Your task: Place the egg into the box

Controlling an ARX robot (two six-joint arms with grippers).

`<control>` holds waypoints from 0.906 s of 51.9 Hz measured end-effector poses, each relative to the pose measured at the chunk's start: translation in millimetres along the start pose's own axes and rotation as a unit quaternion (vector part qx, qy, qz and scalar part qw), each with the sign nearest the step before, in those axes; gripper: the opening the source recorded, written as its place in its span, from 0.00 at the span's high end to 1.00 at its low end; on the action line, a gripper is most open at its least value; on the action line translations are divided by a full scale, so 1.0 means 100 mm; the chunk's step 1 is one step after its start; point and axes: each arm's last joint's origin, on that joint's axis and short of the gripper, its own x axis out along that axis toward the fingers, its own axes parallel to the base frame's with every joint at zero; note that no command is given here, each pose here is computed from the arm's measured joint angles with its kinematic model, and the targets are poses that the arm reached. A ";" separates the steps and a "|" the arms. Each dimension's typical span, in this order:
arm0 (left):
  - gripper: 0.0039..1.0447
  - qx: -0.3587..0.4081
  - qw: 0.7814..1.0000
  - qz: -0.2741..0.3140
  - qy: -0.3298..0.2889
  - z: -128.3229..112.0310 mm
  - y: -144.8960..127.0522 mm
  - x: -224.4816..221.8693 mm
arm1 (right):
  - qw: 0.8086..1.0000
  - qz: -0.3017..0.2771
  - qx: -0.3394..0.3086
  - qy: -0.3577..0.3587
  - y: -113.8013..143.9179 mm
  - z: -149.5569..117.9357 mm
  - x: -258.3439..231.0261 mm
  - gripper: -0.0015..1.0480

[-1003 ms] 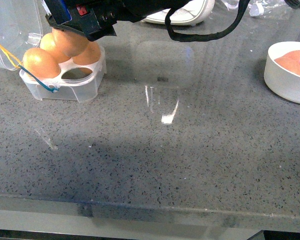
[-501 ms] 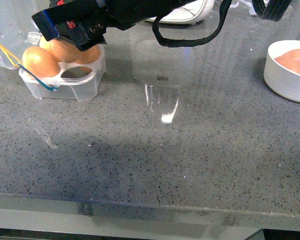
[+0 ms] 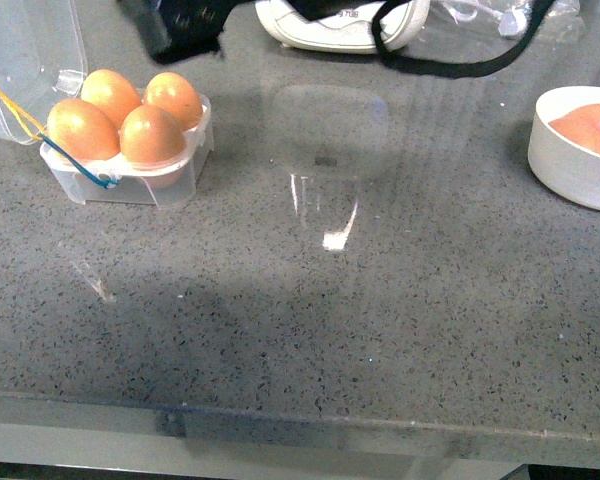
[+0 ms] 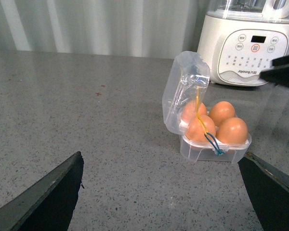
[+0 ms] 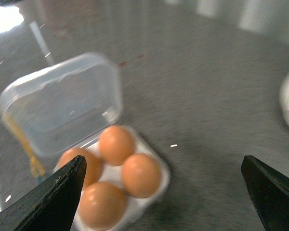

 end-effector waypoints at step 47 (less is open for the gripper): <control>0.06 0.000 1.000 0.000 0.000 0.00 0.00 0.00 | 0.895 -0.427 0.046 -0.121 -0.06 -0.87 -2.01 0.97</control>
